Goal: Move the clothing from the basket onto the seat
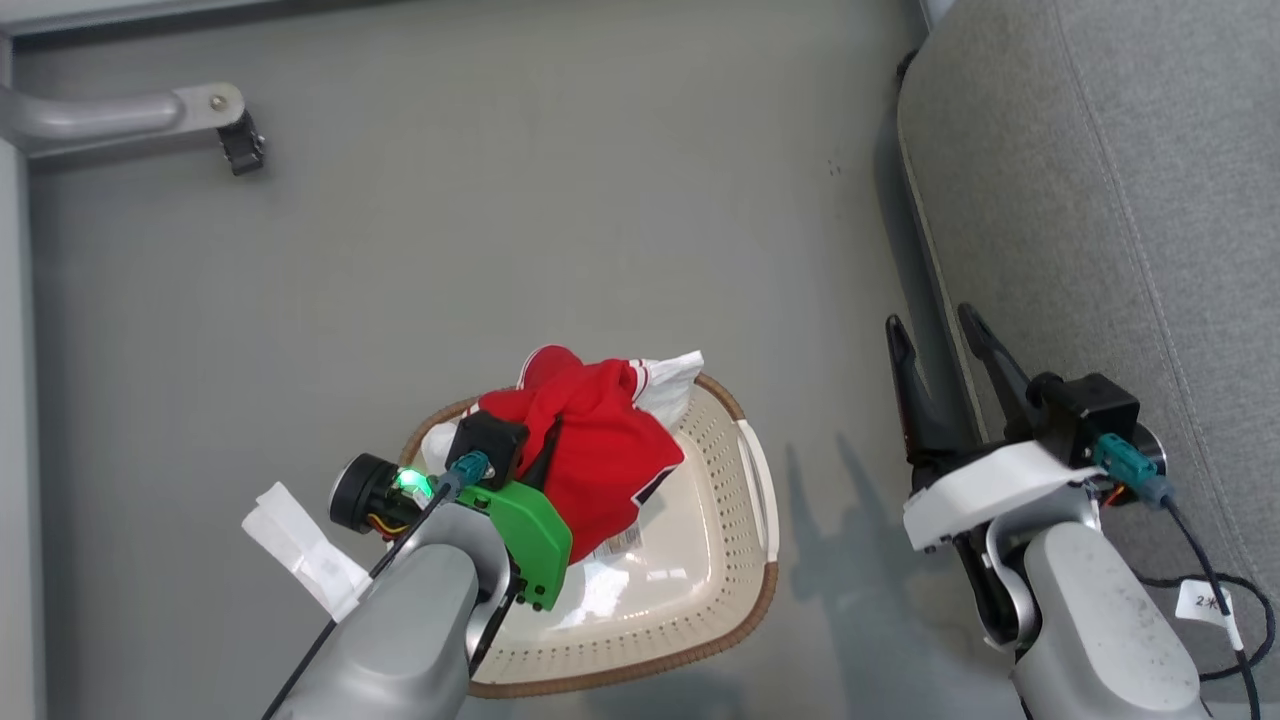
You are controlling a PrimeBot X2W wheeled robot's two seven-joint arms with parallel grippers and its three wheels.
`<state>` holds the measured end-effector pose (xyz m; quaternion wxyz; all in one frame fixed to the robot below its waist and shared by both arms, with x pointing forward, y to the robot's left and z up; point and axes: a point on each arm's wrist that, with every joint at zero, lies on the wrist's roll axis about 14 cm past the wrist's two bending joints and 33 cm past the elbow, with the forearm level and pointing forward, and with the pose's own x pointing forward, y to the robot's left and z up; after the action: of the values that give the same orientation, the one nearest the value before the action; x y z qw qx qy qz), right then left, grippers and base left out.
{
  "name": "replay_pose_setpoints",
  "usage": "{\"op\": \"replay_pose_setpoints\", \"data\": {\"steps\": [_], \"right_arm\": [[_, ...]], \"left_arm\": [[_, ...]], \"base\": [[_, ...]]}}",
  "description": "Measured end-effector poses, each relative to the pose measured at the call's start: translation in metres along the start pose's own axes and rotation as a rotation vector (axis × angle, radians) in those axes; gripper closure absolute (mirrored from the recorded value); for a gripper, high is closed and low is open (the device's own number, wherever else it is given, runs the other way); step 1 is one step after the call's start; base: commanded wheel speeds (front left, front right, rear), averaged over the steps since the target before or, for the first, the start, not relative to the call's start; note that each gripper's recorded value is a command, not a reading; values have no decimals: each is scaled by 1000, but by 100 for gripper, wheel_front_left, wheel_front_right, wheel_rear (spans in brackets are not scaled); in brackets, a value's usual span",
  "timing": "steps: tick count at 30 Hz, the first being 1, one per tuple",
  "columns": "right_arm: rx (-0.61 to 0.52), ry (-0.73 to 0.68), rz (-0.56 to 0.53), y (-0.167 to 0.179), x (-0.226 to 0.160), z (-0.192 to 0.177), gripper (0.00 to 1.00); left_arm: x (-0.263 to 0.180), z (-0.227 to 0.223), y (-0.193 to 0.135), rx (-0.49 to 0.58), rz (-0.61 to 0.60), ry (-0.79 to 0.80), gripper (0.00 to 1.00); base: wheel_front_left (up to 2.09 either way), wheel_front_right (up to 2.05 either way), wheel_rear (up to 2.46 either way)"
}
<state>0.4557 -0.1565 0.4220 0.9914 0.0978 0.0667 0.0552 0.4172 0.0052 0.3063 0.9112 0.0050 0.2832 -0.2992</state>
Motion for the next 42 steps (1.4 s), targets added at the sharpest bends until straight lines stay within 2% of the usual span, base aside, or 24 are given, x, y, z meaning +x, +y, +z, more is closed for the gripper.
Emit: {"op": "replay_pose_setpoints", "data": {"steps": [8,14,22,29,37,42], "right_arm": [[5,-5,53,25,-25,7,0],[2,-21,96,42,-40,15,0],[5,-36,123,55,-62,20,0],[2,-54,142,62,-73,25,0],[7,-55,151,66,-75,25,0],[42,-148,223,89,-66,57,0]], "left_arm": [[-37,85,9,-69,106,-275,100],[-72,148,9,-57,137,-484,100],[-131,235,-8,0,123,-775,100],[-167,271,-23,40,107,-910,100],[-173,290,-31,46,81,-962,100],[-167,292,-35,50,64,-958,100]], "base": [[0,0,0],[0,0,0],[0,0,0],[0,0,0],[0,0,0],[0,0,0]]}}
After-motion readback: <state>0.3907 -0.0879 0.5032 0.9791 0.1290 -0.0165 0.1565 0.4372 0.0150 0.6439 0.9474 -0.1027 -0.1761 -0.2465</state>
